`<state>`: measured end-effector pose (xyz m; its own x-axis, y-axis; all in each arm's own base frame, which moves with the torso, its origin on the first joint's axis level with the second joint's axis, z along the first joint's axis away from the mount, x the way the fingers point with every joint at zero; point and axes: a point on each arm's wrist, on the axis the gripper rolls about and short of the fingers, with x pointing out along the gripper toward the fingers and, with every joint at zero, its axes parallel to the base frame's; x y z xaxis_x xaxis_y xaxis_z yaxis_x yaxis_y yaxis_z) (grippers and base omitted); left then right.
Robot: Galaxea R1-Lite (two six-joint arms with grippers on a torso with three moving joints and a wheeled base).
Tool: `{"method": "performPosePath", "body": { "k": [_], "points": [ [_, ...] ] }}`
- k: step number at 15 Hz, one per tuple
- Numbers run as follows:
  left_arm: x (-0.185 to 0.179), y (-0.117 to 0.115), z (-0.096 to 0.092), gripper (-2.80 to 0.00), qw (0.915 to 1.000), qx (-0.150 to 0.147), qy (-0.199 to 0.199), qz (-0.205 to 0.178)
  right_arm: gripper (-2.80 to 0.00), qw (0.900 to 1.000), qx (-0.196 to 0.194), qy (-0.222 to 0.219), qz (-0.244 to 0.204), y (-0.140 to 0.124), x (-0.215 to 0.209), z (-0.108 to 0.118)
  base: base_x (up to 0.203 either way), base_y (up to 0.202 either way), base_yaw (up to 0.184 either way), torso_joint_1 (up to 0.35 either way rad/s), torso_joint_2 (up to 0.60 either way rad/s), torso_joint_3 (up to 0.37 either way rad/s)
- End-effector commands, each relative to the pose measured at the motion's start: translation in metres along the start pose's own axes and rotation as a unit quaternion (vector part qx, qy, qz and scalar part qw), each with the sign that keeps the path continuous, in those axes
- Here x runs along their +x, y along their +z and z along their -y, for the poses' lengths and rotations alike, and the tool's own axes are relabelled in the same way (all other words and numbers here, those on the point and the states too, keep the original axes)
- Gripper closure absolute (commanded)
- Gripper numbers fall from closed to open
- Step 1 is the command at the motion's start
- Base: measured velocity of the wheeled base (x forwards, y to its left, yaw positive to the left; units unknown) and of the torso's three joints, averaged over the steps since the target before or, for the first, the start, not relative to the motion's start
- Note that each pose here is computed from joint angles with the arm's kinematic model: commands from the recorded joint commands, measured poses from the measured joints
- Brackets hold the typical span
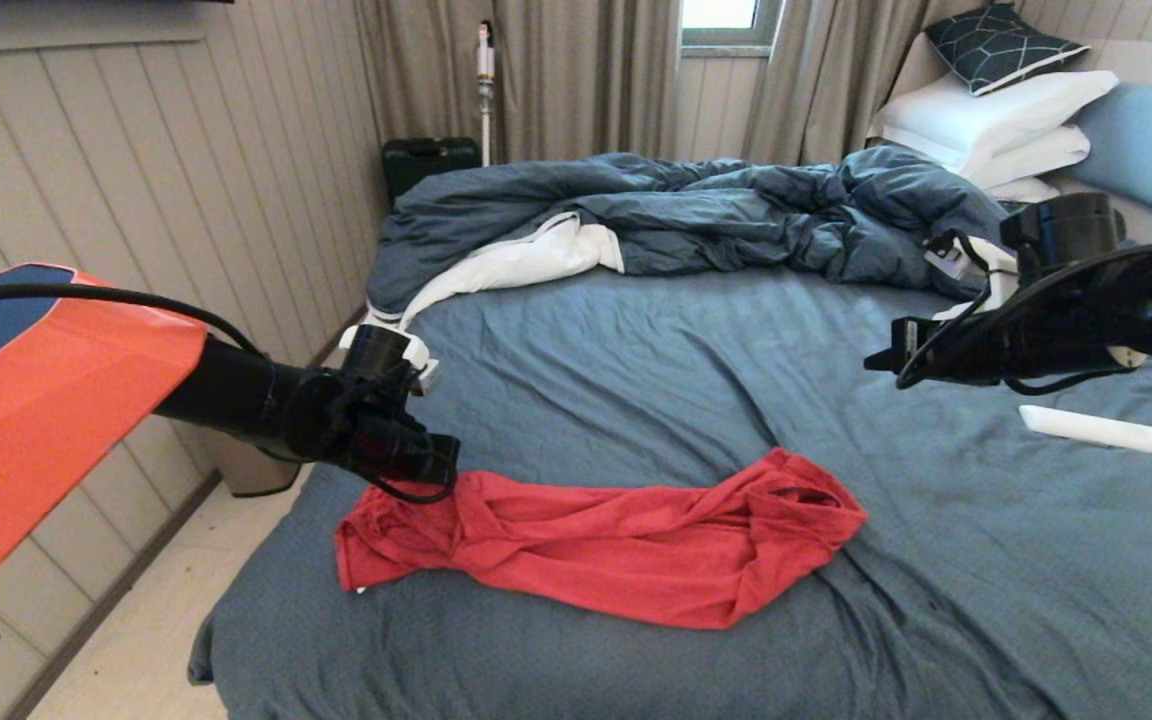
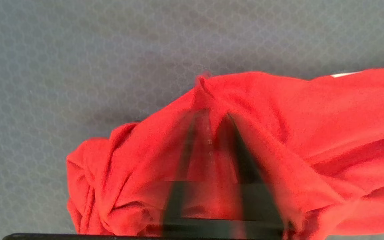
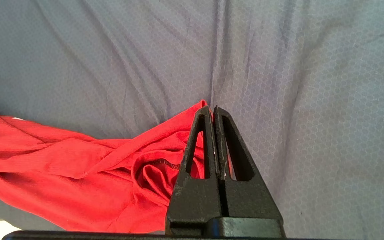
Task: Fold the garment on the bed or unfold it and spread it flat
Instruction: Unford the red T-shirt
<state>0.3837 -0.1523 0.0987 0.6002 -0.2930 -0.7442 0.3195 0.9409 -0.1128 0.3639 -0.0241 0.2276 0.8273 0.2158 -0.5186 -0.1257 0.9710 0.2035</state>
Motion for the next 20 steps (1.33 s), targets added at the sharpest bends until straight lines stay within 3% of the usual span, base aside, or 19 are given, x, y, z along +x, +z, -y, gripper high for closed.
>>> {"method": "performPosePath", "body": {
  "k": [1,3,5,8,10,15,20],
  "points": [
    [-0.003,0.002,0.002,0.00,0.9999,0.000,-0.002,0.011,0.00,1.000,0.001,0.001,-0.001,0.000,0.000,0.000,0.000,0.000,0.000,0.000,0.00,0.000],
    [-0.013,0.014,0.003,0.00,0.9987,0.001,-0.006,0.050,0.00,1.000,0.000,0.001,-0.001,0.000,0.000,0.000,0.000,0.000,0.000,0.000,0.00,0.000],
    [-0.029,0.037,0.001,0.00,0.9911,-0.014,-0.009,0.132,0.00,1.000,0.000,0.001,-0.002,-0.001,0.001,0.000,0.000,0.000,0.000,0.000,0.00,0.000],
    [-0.037,0.059,-0.002,0.00,0.9824,-0.031,0.004,0.184,0.00,1.000,0.001,0.001,-0.005,-0.002,0.003,0.001,0.000,0.000,0.000,0.000,0.00,0.000],
    [-0.035,0.070,-0.008,0.00,0.9785,-0.038,0.012,0.202,0.00,1.000,0.002,0.001,-0.006,-0.002,0.004,0.001,0.000,0.000,0.000,0.000,0.00,0.000],
    [0.010,0.082,-0.025,0.00,0.9770,-0.046,0.025,0.207,0.00,1.000,0.003,0.000,-0.011,-0.004,0.009,0.003,0.000,0.000,0.000,0.000,0.00,0.000],
    [0.050,0.094,-0.031,0.00,0.9718,-0.033,0.034,0.231,0.00,1.000,0.002,-0.001,-0.021,-0.008,0.016,0.005,0.000,0.000,0.000,0.000,0.00,0.000]
  ]
}}
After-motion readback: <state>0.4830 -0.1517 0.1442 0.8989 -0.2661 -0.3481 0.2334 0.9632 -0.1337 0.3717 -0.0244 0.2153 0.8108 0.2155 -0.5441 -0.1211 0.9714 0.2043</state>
